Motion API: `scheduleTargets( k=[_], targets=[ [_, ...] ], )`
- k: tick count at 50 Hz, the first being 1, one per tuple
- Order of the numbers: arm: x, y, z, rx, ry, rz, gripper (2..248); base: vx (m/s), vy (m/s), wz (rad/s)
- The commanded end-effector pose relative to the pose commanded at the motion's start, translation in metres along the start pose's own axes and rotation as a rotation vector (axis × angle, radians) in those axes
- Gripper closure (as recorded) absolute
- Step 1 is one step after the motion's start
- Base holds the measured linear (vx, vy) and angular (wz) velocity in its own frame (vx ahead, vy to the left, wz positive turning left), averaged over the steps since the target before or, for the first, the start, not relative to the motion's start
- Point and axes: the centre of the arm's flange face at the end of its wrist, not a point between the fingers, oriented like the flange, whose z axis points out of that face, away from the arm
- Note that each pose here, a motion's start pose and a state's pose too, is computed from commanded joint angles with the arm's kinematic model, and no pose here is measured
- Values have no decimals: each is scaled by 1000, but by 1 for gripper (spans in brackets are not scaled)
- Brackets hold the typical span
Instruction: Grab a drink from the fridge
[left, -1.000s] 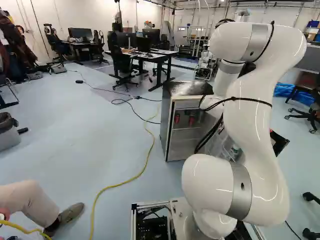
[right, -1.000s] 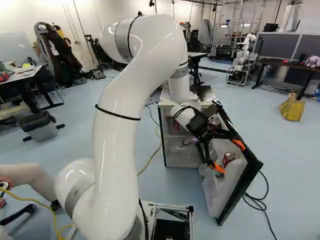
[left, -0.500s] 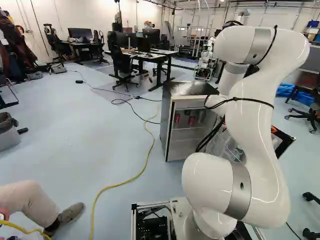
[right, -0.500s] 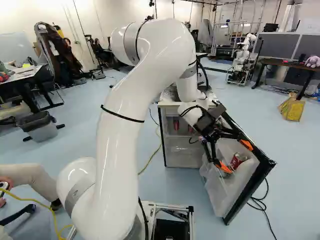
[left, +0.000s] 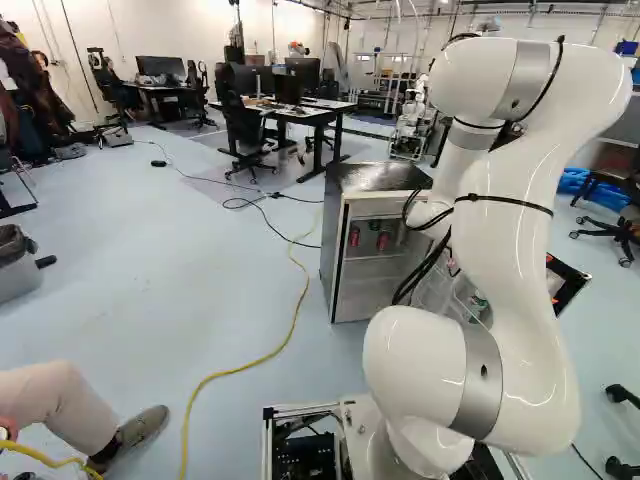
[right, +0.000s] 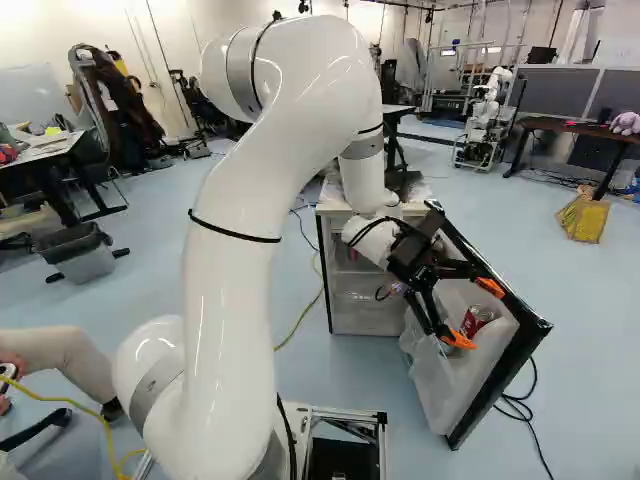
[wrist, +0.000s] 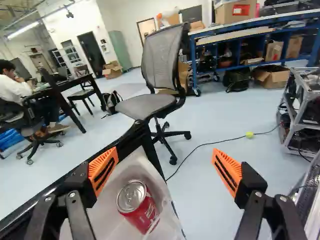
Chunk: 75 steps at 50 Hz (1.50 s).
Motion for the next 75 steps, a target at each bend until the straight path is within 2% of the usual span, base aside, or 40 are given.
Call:
scheduleTargets(
  k=[33,75],
  targets=[
    [13,52,-13,356,-12,-177,3,0,0,0],
    [32,129,-46,846,-72,-366,3,0,0,0]
  ],
)
